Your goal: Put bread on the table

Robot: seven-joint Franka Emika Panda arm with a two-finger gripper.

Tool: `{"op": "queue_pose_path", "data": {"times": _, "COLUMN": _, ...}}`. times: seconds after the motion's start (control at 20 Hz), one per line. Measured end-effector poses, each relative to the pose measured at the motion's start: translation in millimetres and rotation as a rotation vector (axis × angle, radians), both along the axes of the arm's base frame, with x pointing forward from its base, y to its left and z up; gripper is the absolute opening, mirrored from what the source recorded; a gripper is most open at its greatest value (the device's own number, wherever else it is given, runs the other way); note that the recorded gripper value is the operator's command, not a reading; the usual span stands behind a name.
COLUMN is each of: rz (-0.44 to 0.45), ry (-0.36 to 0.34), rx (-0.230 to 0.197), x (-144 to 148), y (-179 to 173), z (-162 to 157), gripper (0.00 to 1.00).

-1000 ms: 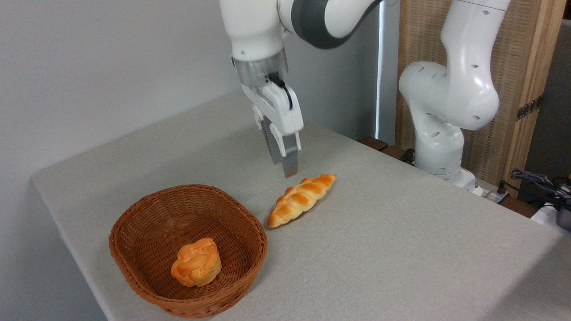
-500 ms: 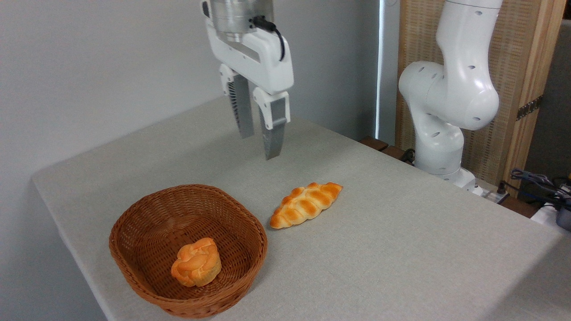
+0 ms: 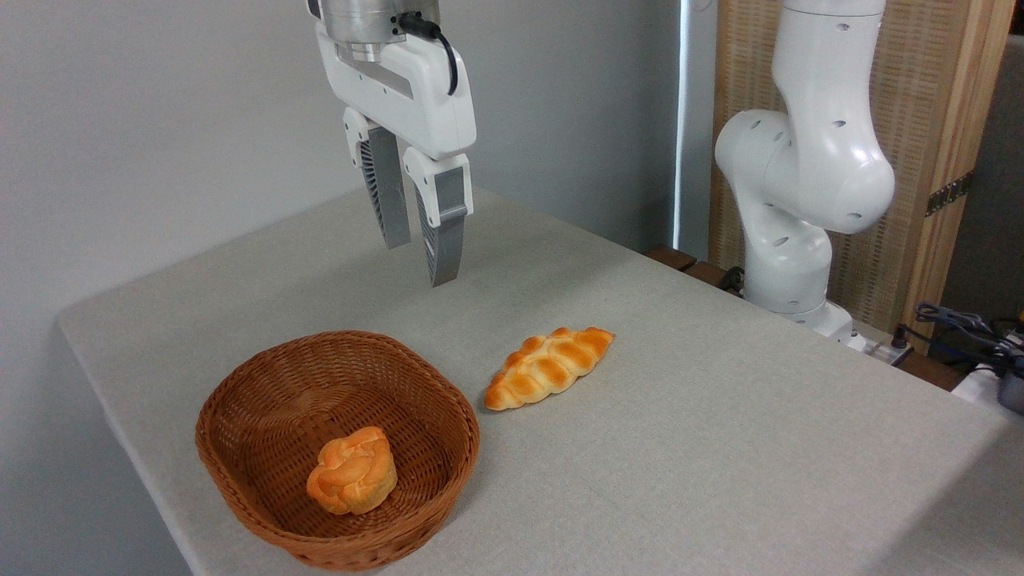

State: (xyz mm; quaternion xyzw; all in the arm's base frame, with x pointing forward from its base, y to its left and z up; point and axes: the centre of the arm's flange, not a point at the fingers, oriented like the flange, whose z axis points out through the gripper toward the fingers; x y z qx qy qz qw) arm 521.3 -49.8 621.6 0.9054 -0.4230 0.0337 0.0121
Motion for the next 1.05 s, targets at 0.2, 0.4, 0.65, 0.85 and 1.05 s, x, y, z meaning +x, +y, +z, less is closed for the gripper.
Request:
{"op": "queue_pose_path", "data": {"times": 0.2, "rz": -0.008, "ry": 0.011, "rx": 0.004, "x": 3.3, "y": -5.3, "z": -5.2, "gripper": 1.00}}
{"op": "queue_pose_path", "data": {"times": 0.4, "rz": -0.008, "ry": 0.066, "rx": 0.022, "x": 13.0, "y": -21.9, "z": -8.1, "gripper": 1.00}}
{"op": "queue_pose_path", "data": {"times": 0.65, "rz": 0.014, "ry": 0.070, "rx": 0.023, "x": 20.7, "y": -16.0, "z": -5.4, "gripper": 1.00}}
{"op": "queue_pose_path", "data": {"times": 0.85, "rz": 0.018, "ry": 0.069, "rx": 0.023, "x": 21.0, "y": -13.9, "z": -5.2, "gripper": 1.00}}
{"op": "queue_pose_path", "data": {"times": 1.05, "rz": 0.034, "ry": 0.069, "rx": 0.022, "x": 21.9, "y": -5.2, "z": -5.0, "gripper": 1.00}}
